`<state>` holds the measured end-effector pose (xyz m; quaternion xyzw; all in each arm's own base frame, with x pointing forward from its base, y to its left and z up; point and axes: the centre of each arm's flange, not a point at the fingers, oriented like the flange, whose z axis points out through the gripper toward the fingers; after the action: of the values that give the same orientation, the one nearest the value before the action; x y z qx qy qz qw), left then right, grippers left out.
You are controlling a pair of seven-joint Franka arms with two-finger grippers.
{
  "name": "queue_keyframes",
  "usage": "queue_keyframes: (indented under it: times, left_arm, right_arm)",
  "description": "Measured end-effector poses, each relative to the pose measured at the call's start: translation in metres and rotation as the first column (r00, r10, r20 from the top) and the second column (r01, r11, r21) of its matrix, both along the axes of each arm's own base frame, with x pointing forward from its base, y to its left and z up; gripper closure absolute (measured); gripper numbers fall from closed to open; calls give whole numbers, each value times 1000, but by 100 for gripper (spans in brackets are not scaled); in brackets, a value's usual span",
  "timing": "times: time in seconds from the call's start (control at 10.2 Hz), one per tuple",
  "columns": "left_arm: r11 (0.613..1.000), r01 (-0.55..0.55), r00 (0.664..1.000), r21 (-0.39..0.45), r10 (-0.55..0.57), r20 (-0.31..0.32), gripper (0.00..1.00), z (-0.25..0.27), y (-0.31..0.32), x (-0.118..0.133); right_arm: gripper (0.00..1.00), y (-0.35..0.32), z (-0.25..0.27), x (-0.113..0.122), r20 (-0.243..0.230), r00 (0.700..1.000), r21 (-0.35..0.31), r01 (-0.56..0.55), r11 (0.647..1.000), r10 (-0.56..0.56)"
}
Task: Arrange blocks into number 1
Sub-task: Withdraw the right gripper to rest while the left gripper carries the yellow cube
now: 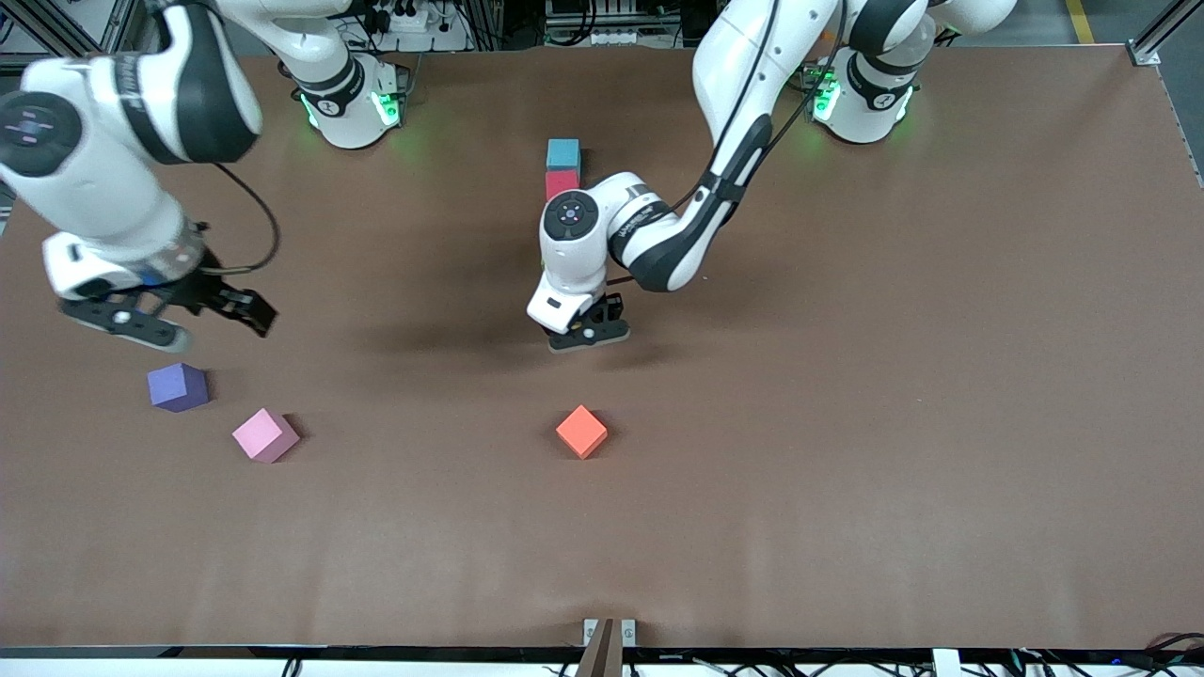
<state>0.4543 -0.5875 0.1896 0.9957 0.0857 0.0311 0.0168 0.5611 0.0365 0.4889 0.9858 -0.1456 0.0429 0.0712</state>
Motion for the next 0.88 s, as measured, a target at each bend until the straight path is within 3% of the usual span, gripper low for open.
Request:
queue_keyframes:
  times: [0.49, 0.88]
  left_arm:
    - [989, 149, 989, 7, -149, 2, 39, -4, -26, -34]
    - [984, 178, 984, 13, -178, -3, 39, -5, -34, -46]
  right_arm:
    - [0, -72, 34, -8, -80, 996, -13, -52, 999, 50]
    - [0, -70, 37, -9, -93, 994, -13, -52, 999, 50]
